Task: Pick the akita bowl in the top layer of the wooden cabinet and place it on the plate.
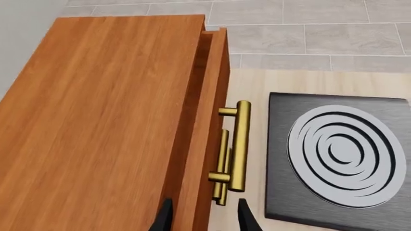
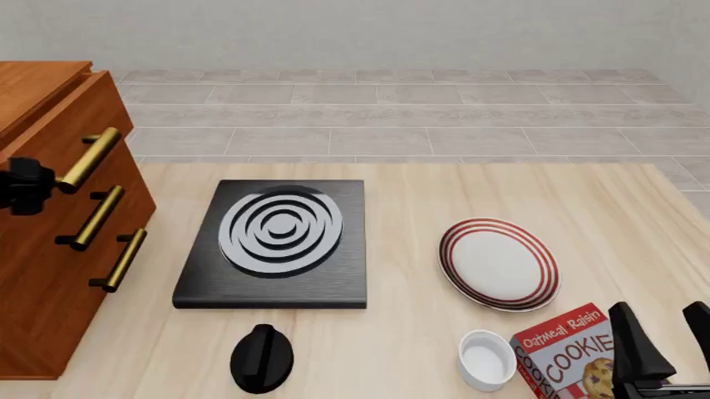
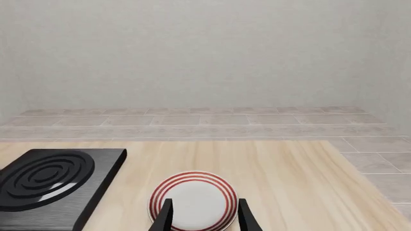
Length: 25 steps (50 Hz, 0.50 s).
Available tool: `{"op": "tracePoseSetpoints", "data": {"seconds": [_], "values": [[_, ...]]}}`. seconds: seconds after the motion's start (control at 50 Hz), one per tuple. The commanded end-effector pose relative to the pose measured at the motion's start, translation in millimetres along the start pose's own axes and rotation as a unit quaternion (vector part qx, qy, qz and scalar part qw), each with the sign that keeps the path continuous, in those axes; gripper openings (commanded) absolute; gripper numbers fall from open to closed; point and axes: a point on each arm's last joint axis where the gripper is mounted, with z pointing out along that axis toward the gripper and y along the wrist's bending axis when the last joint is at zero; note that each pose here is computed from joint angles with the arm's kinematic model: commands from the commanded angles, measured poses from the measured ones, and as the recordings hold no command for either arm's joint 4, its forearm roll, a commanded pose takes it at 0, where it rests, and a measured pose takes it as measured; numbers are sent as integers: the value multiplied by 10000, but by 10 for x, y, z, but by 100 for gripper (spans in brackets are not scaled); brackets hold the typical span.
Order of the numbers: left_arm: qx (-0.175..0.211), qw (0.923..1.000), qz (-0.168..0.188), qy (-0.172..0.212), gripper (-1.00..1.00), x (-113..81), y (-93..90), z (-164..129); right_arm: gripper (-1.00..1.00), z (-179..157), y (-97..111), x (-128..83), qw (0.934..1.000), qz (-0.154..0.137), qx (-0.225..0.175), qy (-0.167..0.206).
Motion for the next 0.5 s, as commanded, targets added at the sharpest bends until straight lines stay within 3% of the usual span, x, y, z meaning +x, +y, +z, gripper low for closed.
{"op": "tracePoseSetpoints", "data": {"seconds": [0.02,0.5], "values": [[305,9983,-166,459,100,99,-130,214,100,0,0,-2,10000,13,4,0],[731,9964,-131,403,100,-78,-349,227,100,0,-1,1,10000,17,6,-2]]}}
